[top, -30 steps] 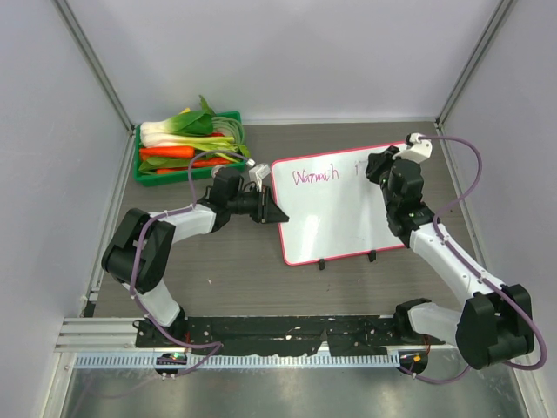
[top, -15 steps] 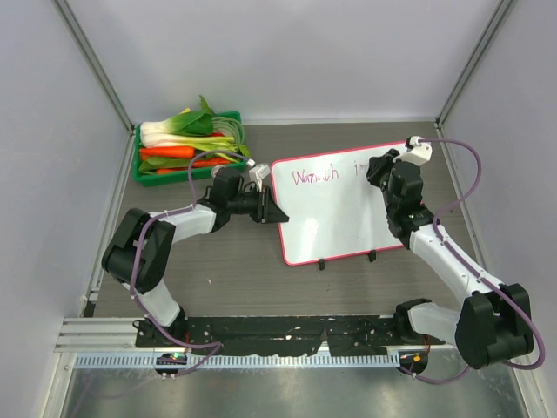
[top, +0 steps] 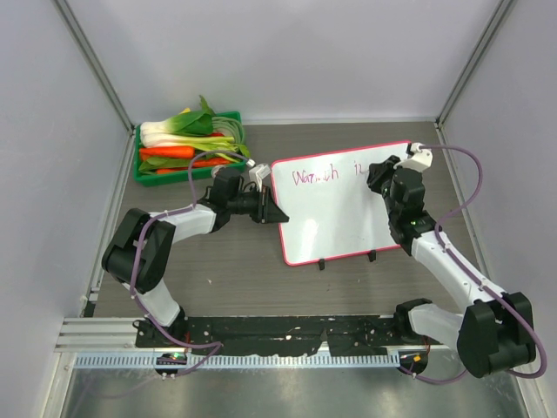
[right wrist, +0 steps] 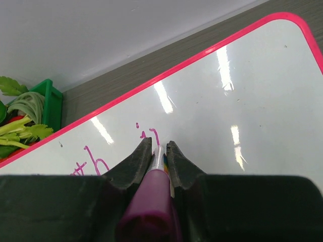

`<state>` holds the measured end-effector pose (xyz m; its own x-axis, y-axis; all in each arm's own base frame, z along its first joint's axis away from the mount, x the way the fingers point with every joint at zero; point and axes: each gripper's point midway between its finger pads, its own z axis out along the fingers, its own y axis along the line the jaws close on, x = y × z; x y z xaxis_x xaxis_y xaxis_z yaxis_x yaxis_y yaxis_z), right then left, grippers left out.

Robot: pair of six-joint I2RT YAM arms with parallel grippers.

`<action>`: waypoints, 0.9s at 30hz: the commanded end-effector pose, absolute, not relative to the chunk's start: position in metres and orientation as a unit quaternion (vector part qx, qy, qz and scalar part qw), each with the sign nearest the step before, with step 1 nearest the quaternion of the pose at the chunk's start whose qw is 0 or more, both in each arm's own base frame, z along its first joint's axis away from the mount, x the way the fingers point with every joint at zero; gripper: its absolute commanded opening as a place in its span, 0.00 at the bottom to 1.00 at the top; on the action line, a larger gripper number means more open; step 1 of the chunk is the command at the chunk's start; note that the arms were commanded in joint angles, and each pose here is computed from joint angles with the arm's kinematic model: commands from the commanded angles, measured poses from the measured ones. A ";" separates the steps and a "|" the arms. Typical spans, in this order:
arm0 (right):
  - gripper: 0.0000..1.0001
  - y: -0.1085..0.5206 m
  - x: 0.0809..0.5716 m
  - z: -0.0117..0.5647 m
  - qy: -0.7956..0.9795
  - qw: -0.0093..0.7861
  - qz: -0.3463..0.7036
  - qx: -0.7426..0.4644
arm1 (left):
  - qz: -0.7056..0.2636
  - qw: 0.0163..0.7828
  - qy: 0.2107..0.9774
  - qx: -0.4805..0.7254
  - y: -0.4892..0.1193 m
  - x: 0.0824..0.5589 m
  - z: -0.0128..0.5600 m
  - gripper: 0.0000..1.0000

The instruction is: Write a sentence on the whiteboard

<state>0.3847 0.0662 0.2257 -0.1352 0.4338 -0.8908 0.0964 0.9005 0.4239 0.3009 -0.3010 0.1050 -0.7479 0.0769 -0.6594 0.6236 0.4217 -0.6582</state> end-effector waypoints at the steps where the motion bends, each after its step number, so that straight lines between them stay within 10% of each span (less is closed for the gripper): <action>1: 0.01 0.067 0.376 0.216 0.754 0.620 0.135 0.173 | -0.438 0.265 0.823 0.246 -0.293 0.293 0.066 0.00; 27: 0.02 0.059 0.395 0.245 0.725 0.650 0.120 0.192 | -0.441 0.265 0.821 0.248 -0.295 0.292 0.067 0.00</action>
<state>0.3862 0.0648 0.2270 -0.1344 0.4337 -0.8910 0.1057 0.9003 0.4223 0.3007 -0.3011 0.1051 -0.7478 0.0772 -0.6595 0.6241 0.4207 -0.6584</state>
